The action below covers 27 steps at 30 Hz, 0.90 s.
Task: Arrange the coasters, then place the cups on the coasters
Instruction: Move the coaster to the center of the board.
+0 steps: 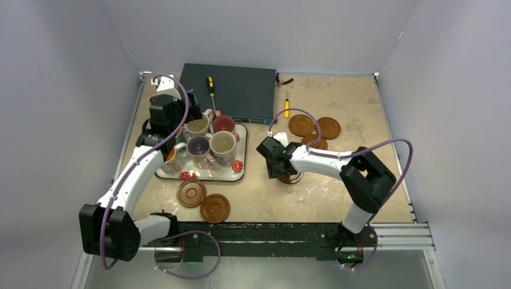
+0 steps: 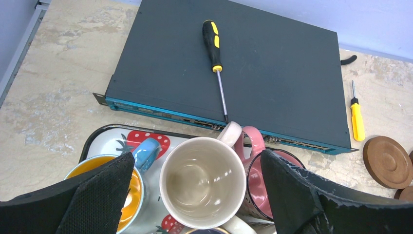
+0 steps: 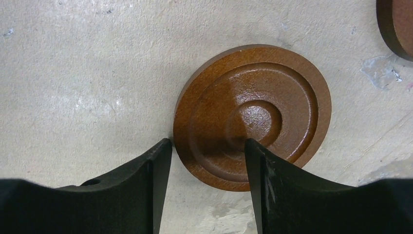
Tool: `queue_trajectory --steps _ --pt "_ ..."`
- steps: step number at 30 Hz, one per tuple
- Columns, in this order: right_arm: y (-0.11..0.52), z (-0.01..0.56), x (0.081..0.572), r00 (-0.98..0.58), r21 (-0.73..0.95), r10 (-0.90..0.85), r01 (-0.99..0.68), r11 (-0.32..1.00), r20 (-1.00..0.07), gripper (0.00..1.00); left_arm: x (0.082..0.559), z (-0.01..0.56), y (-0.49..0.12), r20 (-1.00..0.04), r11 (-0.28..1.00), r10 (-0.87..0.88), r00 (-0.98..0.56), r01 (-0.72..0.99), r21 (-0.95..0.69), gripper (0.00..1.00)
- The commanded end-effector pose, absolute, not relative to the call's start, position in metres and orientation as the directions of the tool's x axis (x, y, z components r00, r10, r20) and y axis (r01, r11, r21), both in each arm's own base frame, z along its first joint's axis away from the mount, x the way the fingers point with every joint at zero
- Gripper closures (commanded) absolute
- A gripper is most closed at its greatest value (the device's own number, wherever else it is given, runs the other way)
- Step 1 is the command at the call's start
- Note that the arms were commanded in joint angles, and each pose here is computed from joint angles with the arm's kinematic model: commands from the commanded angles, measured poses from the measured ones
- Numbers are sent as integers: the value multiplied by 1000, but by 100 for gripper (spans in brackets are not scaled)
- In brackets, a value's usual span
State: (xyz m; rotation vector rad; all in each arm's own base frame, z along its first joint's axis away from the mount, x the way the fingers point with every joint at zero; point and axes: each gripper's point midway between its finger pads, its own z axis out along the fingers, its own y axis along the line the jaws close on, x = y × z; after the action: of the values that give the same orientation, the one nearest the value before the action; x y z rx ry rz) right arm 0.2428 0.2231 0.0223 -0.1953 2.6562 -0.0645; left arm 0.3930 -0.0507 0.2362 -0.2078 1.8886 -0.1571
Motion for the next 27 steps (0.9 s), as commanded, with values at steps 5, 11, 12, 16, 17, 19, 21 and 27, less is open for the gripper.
queue_trajectory --steps 5,11,12,16,17,19,21,27 --pt "224 21 246 -879 -74 -129 -106 992 -458 42 395 251 -54 -934 975 -223 -279 -49 -218 4" --pt "209 19 250 -881 -88 -98 -64 994 -462 45 395 250 -54 -934 975 -222 -280 -50 -217 4" --pt "206 19 252 -880 -87 -93 -59 995 -466 45 395 250 -54 -934 975 -222 -280 -51 -217 4" --pt "199 21 260 -873 -74 -77 -47 996 -481 46 395 250 -53 -934 975 -223 -279 -51 -217 4" --pt "198 21 262 -872 -71 -78 -50 996 -484 47 395 250 -53 -934 975 -223 -279 -51 -217 4" --pt "198 22 266 -868 -64 -75 -51 997 -491 47 395 250 -53 -934 975 -222 -281 -52 -217 4" --pt "197 22 269 -865 -66 -78 -52 996 -496 47 395 250 -53 -934 975 -222 -280 -52 -217 4" --pt "191 19 277 -861 -62 -60 -34 998 -505 48 395 250 -53 -934 975 -223 -279 -52 -217 4"
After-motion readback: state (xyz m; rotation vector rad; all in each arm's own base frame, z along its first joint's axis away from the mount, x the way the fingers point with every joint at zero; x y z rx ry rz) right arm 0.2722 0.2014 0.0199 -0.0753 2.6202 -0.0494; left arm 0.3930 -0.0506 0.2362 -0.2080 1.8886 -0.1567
